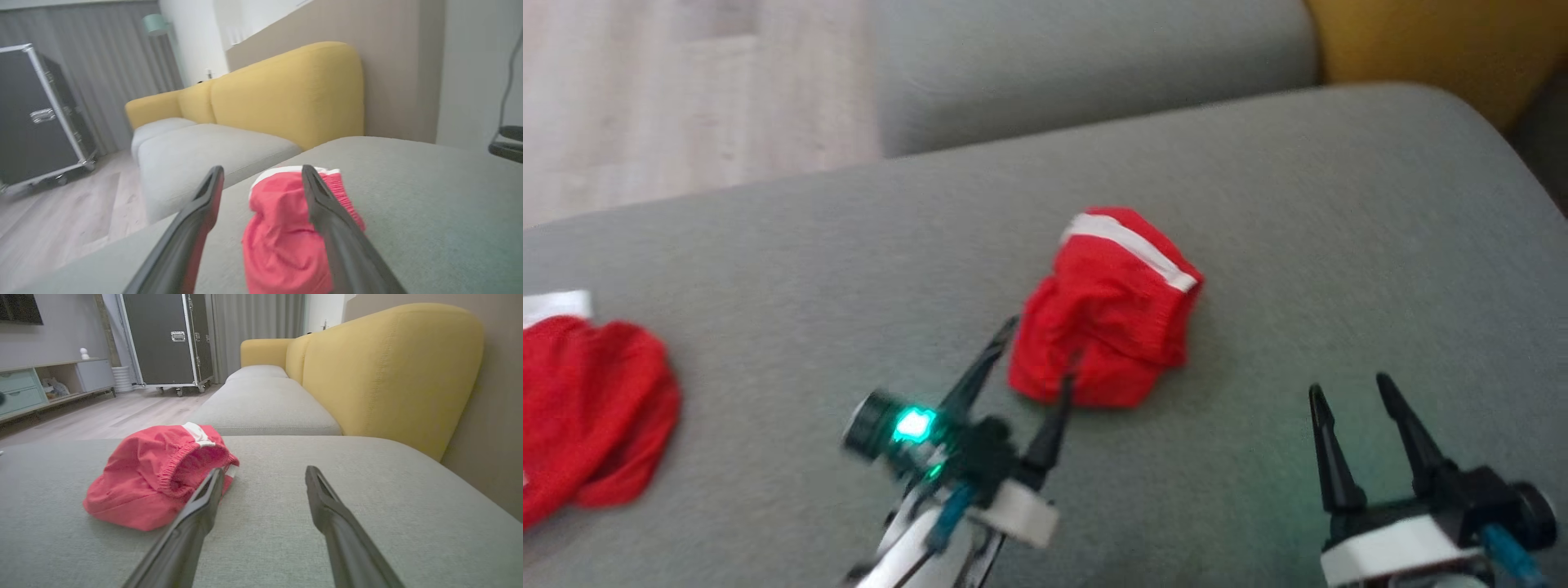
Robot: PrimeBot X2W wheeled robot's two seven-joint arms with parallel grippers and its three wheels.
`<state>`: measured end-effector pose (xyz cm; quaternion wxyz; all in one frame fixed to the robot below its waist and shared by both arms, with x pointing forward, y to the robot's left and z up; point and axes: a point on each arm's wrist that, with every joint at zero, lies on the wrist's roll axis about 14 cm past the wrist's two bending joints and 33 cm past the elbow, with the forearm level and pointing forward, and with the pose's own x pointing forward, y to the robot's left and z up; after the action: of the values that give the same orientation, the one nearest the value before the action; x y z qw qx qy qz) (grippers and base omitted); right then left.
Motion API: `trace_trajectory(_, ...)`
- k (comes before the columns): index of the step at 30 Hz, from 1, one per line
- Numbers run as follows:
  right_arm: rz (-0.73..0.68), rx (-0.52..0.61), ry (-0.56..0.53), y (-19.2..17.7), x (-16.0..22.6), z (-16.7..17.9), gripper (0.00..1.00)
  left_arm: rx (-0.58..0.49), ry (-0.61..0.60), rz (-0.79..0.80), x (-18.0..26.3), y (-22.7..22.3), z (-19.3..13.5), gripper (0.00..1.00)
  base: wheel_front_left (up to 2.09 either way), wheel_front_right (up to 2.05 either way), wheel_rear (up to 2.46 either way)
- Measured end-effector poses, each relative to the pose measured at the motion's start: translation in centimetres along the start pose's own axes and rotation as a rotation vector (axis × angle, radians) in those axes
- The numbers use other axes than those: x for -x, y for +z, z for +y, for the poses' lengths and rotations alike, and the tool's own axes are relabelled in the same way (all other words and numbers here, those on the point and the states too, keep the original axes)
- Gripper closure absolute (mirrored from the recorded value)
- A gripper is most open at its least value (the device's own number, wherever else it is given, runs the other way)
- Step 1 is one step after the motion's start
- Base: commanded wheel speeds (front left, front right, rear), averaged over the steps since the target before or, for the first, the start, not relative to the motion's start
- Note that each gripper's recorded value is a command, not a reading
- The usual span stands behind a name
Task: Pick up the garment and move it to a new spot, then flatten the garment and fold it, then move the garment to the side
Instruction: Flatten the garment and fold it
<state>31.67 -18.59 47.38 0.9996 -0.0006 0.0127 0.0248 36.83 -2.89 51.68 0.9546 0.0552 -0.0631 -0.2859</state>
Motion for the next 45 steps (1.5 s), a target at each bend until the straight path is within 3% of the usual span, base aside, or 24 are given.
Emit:
trace_trajectory(4,-0.007,0.007,-0.053,0.4,-0.4,-1.6,0.0,-0.073,-0.202,0.026,-3.1,-1.2,-3.9,0.0,0.0,0.0,0.0)
trace_trajectory(10,0.02,0.016,-0.152,-0.1,0.0,-4.5,0.0,-0.085,-0.376,0.076,-6.5,-3.1,-7.6,0.0,0.0,0.0,0.0)
trace_trajectory(14,0.065,0.011,-0.205,-1.3,0.8,-5.7,0.0,-0.116,-0.423,0.148,-8.3,-5.3,-8.6,0.0,0.0,0.0,0.0)
trace_trajectory(19,0.08,0.005,-0.258,-1.5,0.8,-7.0,0.0,-0.169,-0.391,0.244,-10.4,-8.4,-7.9,0.0,0.0,0.0,0.0)
trace_trajectory(20,0.081,0.004,-0.266,-1.5,0.8,-7.2,0.0,-0.167,-0.386,0.266,-10.7,-9.0,-7.7,0.58,0.0,0.0,0.0)
trace_trajectory(21,0.085,0.006,-0.273,-1.6,0.9,-7.4,0.0,-0.166,-0.381,0.279,-10.9,-9.4,-7.6,1.0,0.0,0.0,0.0)
trace_trajectory(26,0.089,0.008,-0.293,-1.6,1.5,-7.8,0.0,-0.114,-0.389,0.261,-11.3,-9.2,-8.1,1.0,0.0,0.0,0.0)
trace_trajectory(30,0.062,-0.004,-0.293,-1.0,2.2,-7.6,0.0,0.067,-0.462,0.127,-12.2,-3.2,-10.2,1.0,0.0,0.0,0.0)
trace_trajectory(34,0.025,-0.013,-0.284,-0.1,2.5,-7.3,0.0,0.237,-0.531,-0.092,-13.7,6.9,-11.0,1.0,0.0,0.0,0.0)
trace_trajectory(36,0.017,-0.021,-0.28,0.0,2.9,-7.0,0.0,0.285,-0.54,-0.223,-14.0,12.6,-10.4,1.0,0.0,0.0,0.0)
trace_trajectory(40,0.014,-0.03,-0.265,-0.2,3.2,-6.6,0.0,0.282,-0.495,-0.359,-14.1,18.0,-8.1,1.0,0.0,0.0,0.0)
trace_trajectory(42,0.006,-0.035,-0.245,-0.1,3.0,-6.0,0.0,0.279,-0.444,-0.363,-14.0,18.1,-6.1,1.0,0.0,0.0,0.0)
trace_trajectory(45,-0.011,-0.036,-0.213,0.4,2.2,-5.3,0.0,0.301,-0.335,-0.24,-13.1,12.9,-2.6,1.0,0.0,0.0,0.0)
